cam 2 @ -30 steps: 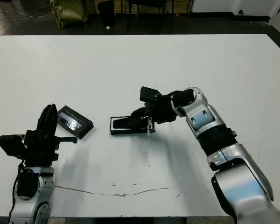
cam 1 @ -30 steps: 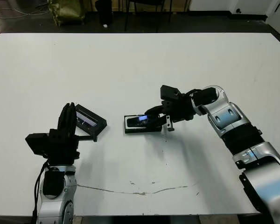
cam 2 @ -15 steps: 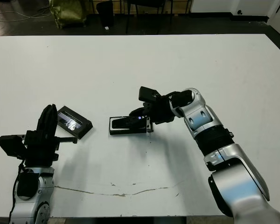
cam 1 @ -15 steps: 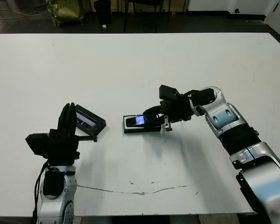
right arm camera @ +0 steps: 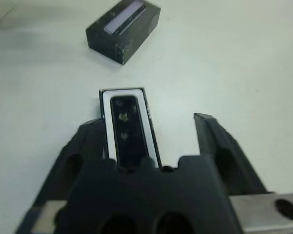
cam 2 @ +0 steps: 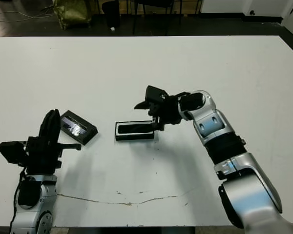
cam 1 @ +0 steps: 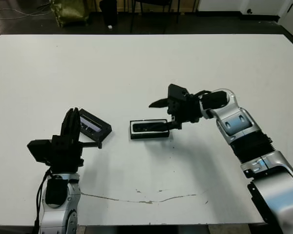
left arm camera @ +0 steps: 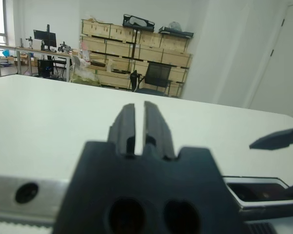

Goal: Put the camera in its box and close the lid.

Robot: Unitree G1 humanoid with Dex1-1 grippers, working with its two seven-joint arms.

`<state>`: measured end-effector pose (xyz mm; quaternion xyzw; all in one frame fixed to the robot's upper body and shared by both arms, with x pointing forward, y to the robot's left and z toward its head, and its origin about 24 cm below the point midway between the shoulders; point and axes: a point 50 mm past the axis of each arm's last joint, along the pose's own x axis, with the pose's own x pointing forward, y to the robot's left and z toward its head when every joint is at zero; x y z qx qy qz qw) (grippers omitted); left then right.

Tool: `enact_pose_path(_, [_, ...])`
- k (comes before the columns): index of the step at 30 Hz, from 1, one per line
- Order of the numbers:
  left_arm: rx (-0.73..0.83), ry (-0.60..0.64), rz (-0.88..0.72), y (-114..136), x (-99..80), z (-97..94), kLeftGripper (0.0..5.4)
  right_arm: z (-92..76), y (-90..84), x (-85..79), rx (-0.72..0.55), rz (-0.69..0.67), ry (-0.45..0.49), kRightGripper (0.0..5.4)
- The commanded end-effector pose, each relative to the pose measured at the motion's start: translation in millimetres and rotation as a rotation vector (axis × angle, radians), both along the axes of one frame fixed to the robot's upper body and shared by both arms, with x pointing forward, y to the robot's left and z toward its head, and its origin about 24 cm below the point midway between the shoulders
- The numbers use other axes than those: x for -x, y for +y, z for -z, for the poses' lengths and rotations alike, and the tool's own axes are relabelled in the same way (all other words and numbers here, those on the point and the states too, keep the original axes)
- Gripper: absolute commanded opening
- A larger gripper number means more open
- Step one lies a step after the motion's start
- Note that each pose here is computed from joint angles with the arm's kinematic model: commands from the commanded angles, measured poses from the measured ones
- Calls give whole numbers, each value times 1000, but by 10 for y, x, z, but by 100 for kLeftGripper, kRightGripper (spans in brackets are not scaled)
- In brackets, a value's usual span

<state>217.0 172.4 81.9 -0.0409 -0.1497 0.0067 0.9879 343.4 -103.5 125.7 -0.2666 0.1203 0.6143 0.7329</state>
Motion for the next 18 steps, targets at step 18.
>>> enact_pose_path(18, [-9,30,-10,29,18,61,0,-370,-451,438,-452,511,-292,481])
